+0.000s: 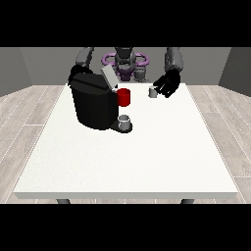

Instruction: Insert the coffee pod into the coffee machine and close the lid

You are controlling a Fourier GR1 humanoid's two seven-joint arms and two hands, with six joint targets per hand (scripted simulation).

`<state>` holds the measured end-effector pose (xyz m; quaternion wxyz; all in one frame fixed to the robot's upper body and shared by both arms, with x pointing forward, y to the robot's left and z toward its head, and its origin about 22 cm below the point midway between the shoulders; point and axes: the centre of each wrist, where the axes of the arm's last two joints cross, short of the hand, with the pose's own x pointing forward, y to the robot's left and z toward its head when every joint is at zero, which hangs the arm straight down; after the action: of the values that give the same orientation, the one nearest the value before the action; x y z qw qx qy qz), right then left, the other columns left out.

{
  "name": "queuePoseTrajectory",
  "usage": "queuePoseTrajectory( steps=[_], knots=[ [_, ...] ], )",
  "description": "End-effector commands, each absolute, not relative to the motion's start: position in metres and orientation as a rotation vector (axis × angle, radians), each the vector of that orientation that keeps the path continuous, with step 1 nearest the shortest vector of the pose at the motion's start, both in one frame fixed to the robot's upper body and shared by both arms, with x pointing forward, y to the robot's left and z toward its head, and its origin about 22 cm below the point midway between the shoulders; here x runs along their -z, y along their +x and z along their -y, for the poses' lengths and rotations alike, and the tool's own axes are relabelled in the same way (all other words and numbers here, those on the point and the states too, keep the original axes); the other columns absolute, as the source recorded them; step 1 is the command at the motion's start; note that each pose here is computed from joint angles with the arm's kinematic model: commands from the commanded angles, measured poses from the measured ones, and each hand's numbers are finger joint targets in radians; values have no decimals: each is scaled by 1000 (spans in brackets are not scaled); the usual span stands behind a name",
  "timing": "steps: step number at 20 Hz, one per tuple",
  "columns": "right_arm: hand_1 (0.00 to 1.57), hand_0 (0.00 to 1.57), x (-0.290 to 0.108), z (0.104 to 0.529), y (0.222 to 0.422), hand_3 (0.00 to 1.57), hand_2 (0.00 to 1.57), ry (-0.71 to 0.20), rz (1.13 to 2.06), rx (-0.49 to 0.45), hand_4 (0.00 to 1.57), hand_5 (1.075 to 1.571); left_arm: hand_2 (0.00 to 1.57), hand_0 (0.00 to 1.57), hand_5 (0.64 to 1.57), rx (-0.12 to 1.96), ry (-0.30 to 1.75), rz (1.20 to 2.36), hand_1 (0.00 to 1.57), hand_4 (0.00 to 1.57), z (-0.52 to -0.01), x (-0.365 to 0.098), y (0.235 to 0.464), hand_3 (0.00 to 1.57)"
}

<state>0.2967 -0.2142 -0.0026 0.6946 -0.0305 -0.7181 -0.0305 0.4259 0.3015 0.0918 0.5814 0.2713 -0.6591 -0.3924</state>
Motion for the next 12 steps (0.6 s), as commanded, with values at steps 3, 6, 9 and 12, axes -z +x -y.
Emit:
queuePoseTrajectory(
  steps=[3, 6, 9, 12],
  knots=[
    [0, 0, -12, 220, 299, 0, 0, -29, 1622, 25, 489, 1571, 1332, 1255, 1571, 909, 654, 1575, 1255, 556, -303, -125, 436, 1288],
    [0, 0, -5, 198, 298, 0, 0, -29, 1658, 58, 521, 1571, 1327, 1256, 1571, 905, 673, 1641, 1256, 536, -302, -164, 444, 1277],
    [0, 0, -7, 204, 298, 0, 0, -39, 1625, 19, 508, 1571, 1206, 1017, 1571, 875, 685, 1629, 1017, 503, -284, -163, 447, 1226],
    [0, 0, -8, 211, 306, 0, 0, -83, 1594, 56, 506, 1571, 1253, 1211, 1571, 877, 625, 1623, 1211, 507, -251, -176, 454, 1199]
  ],
)
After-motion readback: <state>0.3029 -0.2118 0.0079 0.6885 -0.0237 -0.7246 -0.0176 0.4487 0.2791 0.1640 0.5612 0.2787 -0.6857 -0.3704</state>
